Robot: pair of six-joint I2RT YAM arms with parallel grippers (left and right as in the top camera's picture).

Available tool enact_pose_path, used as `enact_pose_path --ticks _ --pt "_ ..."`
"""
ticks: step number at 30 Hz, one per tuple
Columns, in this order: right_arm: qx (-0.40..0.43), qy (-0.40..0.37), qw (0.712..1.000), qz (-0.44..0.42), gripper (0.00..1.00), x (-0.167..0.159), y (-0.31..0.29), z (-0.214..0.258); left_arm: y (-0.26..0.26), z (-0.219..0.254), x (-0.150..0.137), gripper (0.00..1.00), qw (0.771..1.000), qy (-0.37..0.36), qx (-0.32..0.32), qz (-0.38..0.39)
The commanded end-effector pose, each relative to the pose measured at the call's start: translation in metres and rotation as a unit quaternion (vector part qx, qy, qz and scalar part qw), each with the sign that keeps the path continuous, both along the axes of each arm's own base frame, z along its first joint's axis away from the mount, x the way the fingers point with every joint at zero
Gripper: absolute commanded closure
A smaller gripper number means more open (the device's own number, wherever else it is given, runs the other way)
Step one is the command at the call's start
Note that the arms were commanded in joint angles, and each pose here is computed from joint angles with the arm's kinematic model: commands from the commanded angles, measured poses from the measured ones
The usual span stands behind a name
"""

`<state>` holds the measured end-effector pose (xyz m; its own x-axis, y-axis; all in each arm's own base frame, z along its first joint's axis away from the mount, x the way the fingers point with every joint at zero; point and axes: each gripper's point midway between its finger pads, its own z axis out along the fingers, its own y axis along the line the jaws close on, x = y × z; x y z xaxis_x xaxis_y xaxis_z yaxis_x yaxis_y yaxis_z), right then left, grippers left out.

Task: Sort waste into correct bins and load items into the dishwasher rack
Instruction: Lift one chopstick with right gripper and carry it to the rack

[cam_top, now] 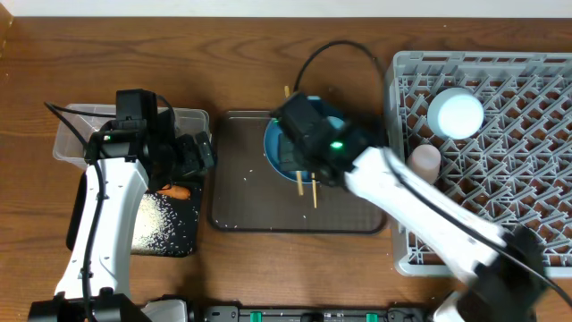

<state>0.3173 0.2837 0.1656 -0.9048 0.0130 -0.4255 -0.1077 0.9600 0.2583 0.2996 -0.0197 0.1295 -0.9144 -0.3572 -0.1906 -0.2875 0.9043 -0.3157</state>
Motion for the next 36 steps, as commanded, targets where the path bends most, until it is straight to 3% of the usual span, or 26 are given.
enact_pose_path --ticks 1,7,15,28,36 --pt "-0.007 -0.043 0.999 0.015 0.99 0.001 -0.029 0.043 0.002 -0.002 -0.002 0.01 1.0 0.005 0.004 0.003" --pt "-0.062 -0.012 0.998 0.003 0.99 -0.021 -0.099 0.058 0.002 -0.002 -0.002 0.01 1.0 0.005 0.004 0.003" --pt "-0.146 0.093 0.985 -0.016 0.99 -0.051 -0.179 0.038 0.002 -0.002 -0.002 0.01 1.0 0.005 0.004 0.003" --pt "-0.211 0.141 0.963 -0.096 0.99 -0.057 -0.258 0.035 0.002 -0.002 -0.002 0.01 1.0 0.005 0.004 0.003" --pt "-0.213 0.153 0.961 -0.087 0.99 -0.059 -0.277 0.034 0.002 -0.002 -0.002 0.01 1.0 0.005 0.004 0.003"
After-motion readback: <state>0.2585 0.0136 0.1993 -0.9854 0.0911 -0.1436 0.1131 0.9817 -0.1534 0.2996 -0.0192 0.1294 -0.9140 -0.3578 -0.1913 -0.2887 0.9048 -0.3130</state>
